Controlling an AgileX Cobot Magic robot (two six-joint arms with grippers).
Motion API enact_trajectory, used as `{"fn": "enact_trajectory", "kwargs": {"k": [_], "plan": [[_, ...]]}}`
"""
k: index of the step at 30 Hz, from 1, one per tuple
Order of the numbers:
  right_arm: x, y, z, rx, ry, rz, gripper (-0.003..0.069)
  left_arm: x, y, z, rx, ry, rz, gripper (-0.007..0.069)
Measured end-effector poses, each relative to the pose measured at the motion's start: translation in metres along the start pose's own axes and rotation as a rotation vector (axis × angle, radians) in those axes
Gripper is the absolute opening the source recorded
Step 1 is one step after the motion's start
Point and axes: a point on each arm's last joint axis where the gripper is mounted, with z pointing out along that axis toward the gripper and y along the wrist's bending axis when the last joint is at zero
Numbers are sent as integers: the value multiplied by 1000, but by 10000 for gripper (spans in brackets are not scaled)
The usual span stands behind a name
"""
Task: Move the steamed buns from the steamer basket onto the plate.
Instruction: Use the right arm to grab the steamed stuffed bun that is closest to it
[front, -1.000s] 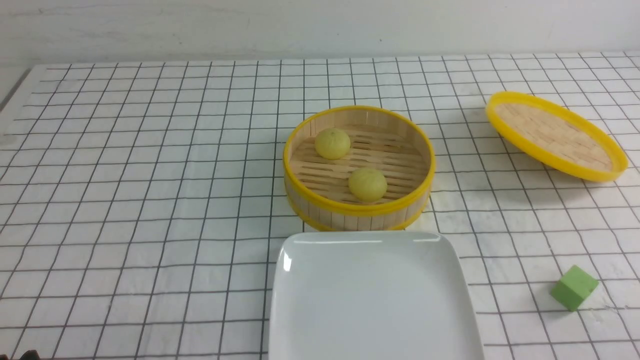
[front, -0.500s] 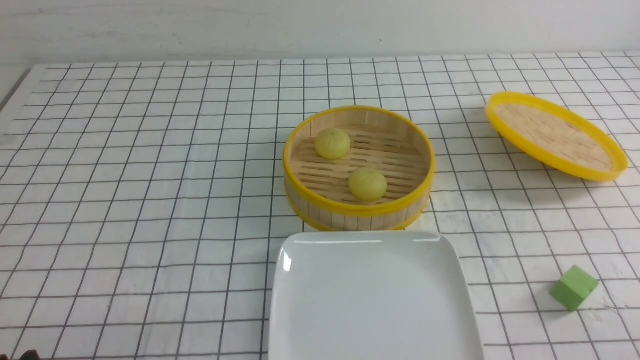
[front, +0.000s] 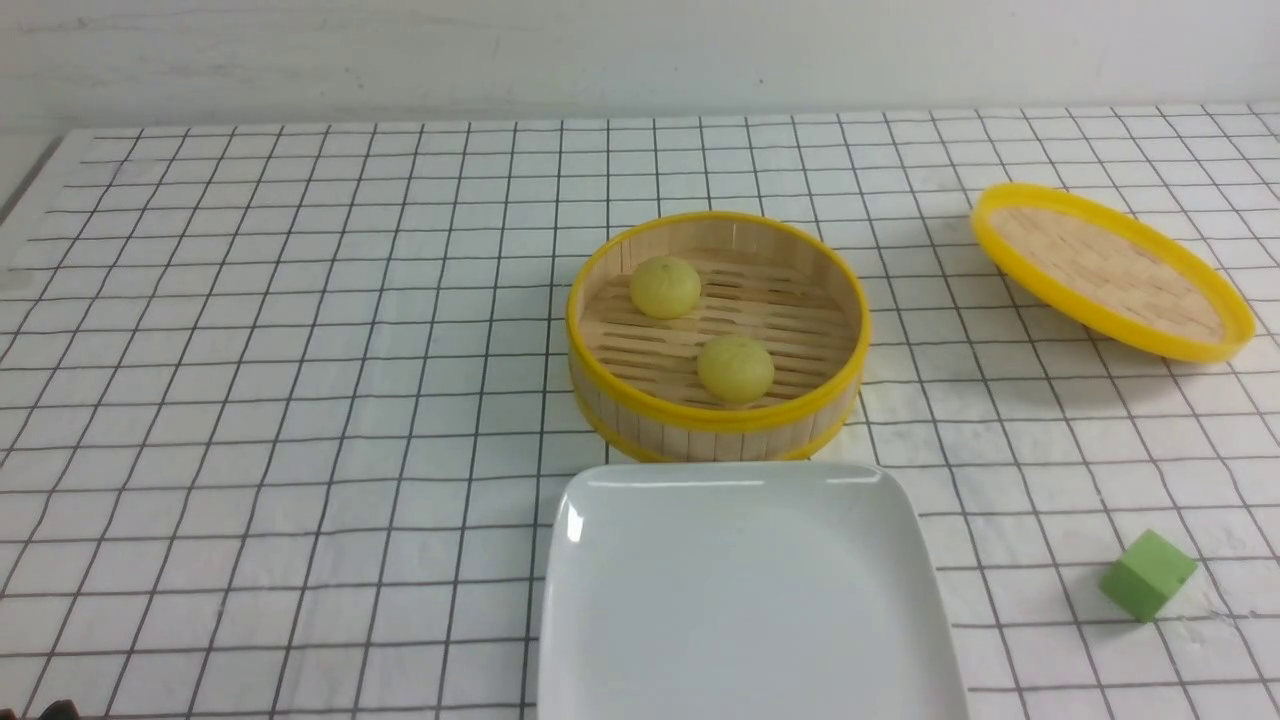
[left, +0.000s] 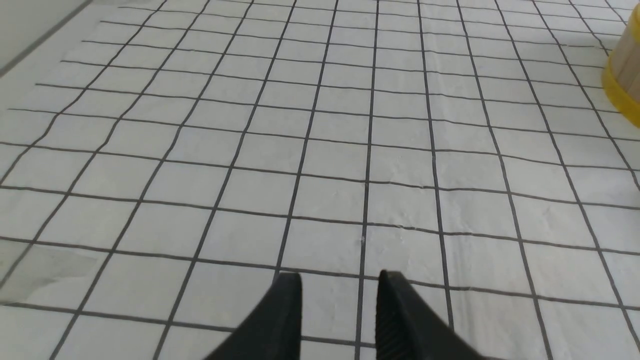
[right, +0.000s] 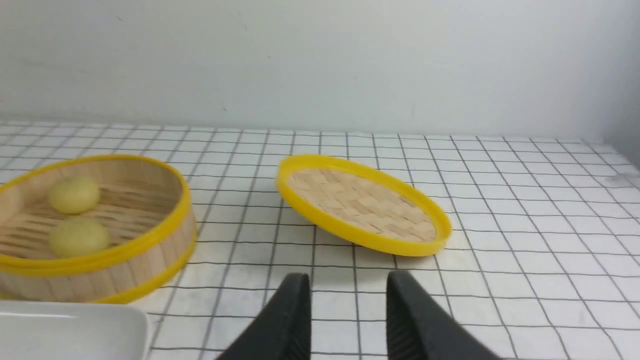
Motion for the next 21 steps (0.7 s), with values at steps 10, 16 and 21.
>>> {"fn": "enact_trajectory", "kwargs": {"k": [10, 16, 21], "plan": [[-34, 27, -34, -254, -36, 201, 240, 0, 0, 0, -4, -1, 11, 241], [-37, 33, -36, -335, -50, 282, 240, 0, 1, 0, -6, -1, 14, 241], [-38, 33, -36, -339, -51, 286, 240, 0, 2, 0, -18, -3, 45, 241]]}}
